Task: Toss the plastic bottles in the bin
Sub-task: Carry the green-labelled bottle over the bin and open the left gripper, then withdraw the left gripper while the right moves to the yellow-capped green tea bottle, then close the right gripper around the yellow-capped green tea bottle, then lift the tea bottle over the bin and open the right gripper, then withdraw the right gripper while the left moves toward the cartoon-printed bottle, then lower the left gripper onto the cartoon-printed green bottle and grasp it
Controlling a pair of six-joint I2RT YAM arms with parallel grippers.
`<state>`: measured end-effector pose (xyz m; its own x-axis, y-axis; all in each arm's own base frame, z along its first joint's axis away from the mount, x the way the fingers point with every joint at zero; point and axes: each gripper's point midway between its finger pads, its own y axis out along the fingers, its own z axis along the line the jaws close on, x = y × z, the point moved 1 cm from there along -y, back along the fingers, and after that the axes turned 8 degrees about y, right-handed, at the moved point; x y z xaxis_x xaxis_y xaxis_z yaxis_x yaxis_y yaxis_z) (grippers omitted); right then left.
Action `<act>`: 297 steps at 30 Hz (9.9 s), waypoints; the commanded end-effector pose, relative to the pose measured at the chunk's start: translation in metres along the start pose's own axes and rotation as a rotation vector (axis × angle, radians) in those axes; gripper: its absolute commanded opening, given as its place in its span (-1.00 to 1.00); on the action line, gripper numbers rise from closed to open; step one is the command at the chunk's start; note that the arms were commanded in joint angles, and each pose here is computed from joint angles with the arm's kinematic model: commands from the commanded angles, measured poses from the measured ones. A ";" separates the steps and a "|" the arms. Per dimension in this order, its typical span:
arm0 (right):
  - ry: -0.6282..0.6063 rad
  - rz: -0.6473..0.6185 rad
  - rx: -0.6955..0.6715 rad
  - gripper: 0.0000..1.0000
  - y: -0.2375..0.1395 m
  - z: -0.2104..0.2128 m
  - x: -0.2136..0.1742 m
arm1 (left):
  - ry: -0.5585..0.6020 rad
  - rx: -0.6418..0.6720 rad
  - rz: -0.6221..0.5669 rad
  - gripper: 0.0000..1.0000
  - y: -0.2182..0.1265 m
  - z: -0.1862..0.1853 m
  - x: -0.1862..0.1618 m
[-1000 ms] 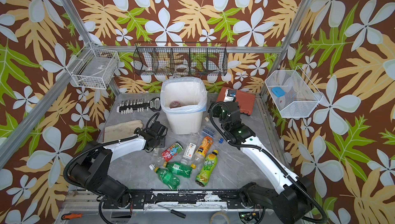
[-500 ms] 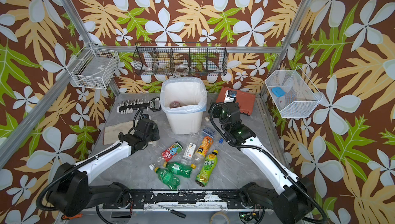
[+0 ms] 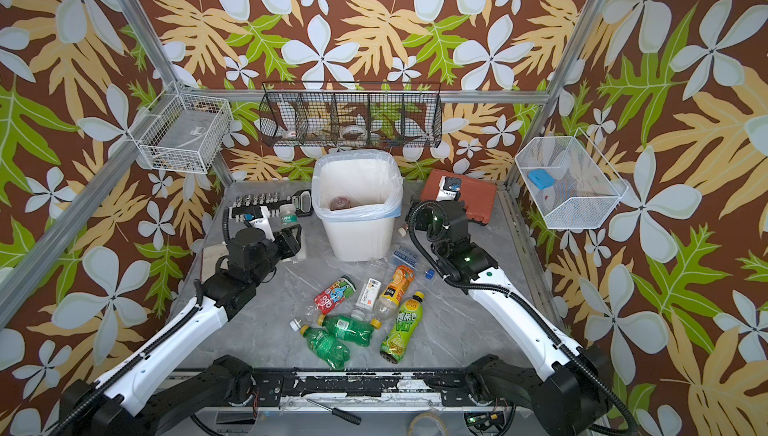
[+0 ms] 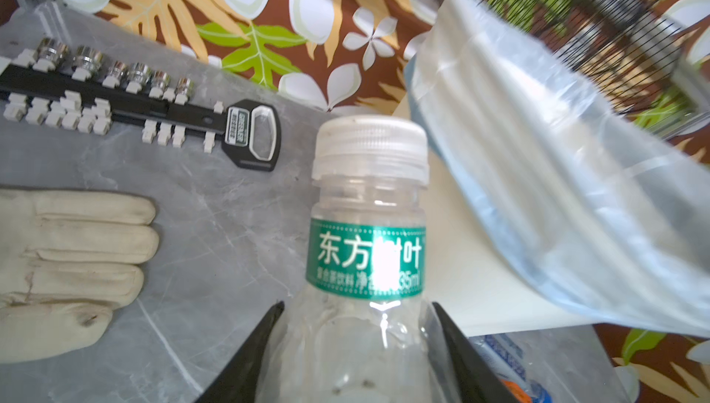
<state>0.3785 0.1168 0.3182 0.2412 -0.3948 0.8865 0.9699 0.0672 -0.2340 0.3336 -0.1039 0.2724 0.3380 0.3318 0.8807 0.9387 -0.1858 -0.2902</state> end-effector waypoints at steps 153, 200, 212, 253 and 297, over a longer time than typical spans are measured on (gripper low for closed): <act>-0.021 0.345 -0.290 0.18 -0.097 -0.070 -0.125 | 0.107 0.107 -0.103 1.00 0.019 0.030 -0.033; -0.348 0.031 0.194 0.21 0.094 0.169 0.057 | 0.099 0.182 -0.043 1.00 0.006 0.056 -0.063; -0.300 0.007 0.144 0.99 0.080 0.152 0.070 | 0.113 0.176 -0.034 1.00 0.010 0.053 -0.062; -0.038 -0.022 0.035 0.99 -0.004 0.014 0.000 | 0.239 -0.083 0.527 0.92 -0.008 -0.003 -0.190; -0.035 -0.067 -0.020 0.99 -0.012 -0.004 0.006 | 0.652 0.270 0.706 0.29 0.020 0.018 -0.241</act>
<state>0.3661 0.1114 0.3182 0.1999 -0.3524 0.9143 0.9787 0.0280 -0.2032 0.2697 -0.1751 0.0427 0.7967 -0.3684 0.4791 0.5370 0.0680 -0.8408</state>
